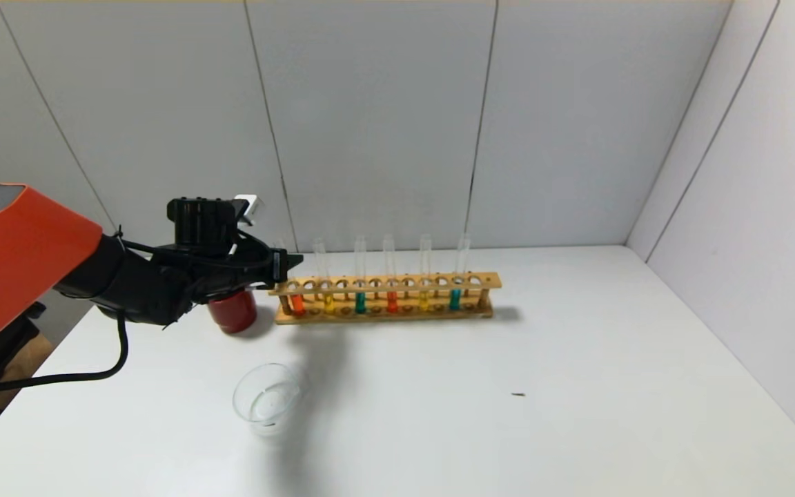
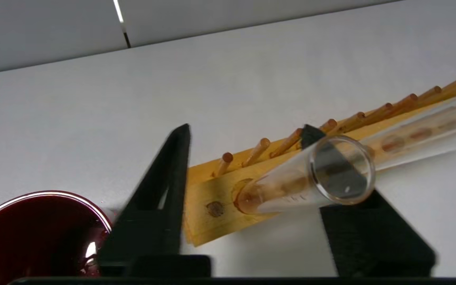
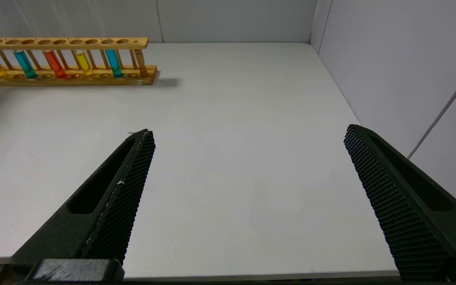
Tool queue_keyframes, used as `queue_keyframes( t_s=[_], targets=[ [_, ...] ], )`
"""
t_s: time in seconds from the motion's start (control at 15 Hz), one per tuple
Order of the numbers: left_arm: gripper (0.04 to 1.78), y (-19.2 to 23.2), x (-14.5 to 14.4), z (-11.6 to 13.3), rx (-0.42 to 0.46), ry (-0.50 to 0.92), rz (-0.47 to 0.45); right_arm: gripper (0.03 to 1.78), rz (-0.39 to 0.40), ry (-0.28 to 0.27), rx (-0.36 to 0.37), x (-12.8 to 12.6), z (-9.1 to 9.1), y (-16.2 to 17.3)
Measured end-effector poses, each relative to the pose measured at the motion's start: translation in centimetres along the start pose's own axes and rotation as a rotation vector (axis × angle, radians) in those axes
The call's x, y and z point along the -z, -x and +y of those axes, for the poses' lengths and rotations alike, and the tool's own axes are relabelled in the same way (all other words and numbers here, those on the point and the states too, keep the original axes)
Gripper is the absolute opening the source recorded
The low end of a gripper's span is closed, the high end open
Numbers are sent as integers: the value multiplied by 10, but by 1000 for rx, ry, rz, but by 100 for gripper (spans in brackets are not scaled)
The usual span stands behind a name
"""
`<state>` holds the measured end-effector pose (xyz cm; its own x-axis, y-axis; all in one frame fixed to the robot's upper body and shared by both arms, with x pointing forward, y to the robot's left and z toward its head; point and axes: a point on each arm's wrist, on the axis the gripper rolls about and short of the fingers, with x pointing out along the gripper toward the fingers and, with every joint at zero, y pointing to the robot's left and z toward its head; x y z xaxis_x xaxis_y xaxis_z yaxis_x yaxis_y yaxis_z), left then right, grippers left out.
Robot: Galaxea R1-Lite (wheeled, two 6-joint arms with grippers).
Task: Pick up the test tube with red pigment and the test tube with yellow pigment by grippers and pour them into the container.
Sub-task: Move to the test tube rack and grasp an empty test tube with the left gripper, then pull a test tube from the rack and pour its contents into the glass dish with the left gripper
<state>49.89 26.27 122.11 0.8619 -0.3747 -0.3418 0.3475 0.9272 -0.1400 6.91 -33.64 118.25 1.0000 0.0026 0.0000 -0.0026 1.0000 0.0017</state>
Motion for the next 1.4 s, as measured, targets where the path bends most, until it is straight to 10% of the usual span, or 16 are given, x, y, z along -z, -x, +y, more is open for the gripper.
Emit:
queue_keyframes(
  t_s=[0.27,1.4],
  targets=[
    [34,-2,-2,-3,-4,-7,-7,175,0,0,0,0,0,0],
    [33,64,-104,-34,-28,-82,-143,175,0,0,0,0,0,0]
  ],
)
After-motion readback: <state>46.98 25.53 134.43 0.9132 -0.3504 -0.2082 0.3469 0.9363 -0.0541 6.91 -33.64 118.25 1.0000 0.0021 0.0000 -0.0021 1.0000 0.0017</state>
